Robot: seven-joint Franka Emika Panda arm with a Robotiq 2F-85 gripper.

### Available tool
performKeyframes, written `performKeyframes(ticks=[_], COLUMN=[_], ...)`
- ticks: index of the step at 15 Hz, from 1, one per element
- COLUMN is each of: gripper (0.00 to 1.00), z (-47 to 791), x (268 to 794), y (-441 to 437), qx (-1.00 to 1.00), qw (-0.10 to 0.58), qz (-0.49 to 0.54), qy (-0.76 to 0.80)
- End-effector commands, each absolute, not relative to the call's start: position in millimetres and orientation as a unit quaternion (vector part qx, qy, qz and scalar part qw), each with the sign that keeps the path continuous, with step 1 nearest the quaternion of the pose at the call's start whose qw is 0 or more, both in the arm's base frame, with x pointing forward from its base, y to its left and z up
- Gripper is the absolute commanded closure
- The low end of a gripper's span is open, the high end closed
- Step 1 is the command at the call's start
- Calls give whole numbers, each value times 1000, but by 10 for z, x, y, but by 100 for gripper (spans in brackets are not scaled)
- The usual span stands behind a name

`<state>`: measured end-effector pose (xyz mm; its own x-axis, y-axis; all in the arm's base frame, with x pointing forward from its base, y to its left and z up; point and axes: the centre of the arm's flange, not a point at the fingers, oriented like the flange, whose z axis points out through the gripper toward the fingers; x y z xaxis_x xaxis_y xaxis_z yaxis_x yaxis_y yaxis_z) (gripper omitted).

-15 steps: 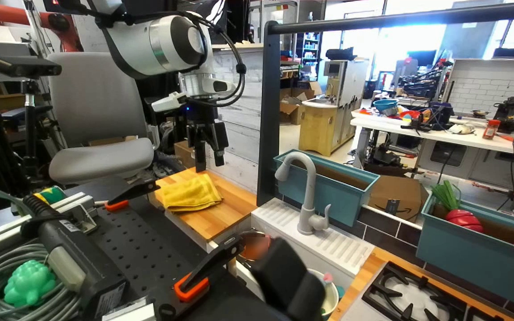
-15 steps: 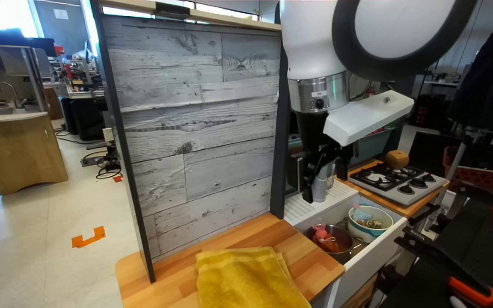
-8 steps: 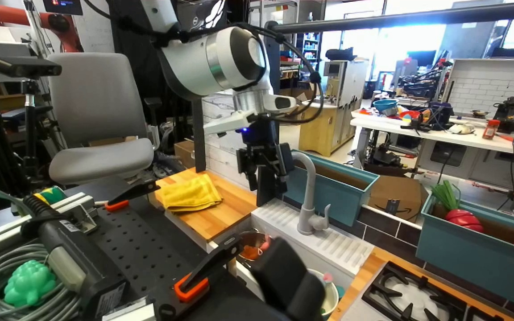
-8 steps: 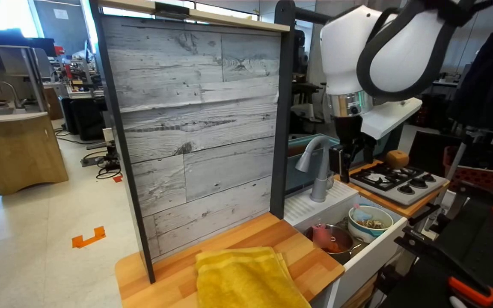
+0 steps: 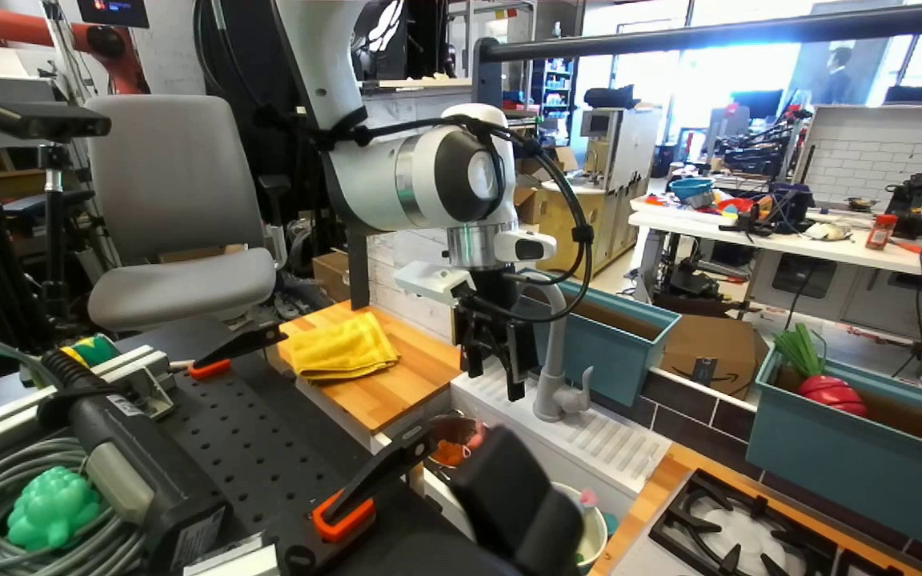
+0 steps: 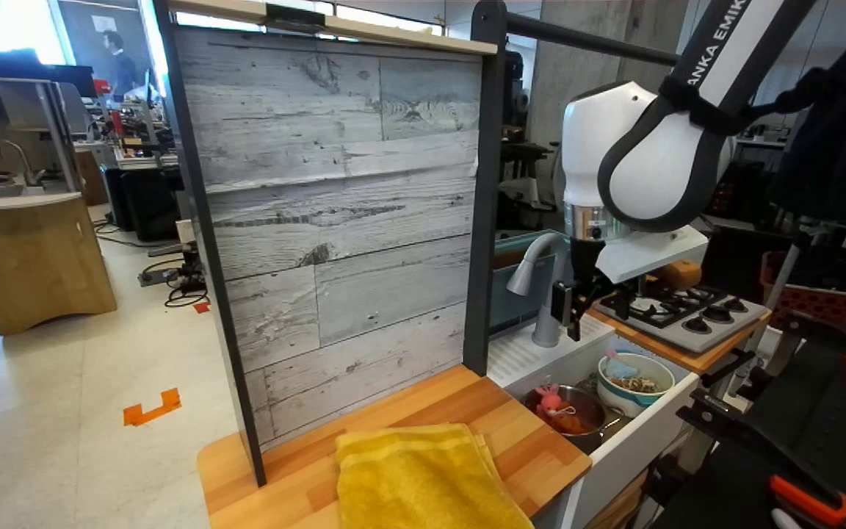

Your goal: Wipe the counter with the towel, then remove the plushies from the sink and put some of them on the counter and some on the stove

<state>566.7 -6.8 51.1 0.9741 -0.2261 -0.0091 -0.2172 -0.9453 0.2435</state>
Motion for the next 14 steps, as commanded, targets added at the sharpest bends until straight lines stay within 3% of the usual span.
performKeyframes(ticks=[1, 10, 11, 12, 14], gripper=[0, 0, 8, 26, 42], z=[465, -685, -780, -845, -926], x=[5704, 5644, 5641, 5618, 5578], y=[-3, 244, 260, 281, 323], qx=[986, 984, 985, 985, 986], qw=[121, 134, 131, 126, 118], qz=[-15, 14, 20, 29, 37], qy=[-114, -115, -112, -110, -109])
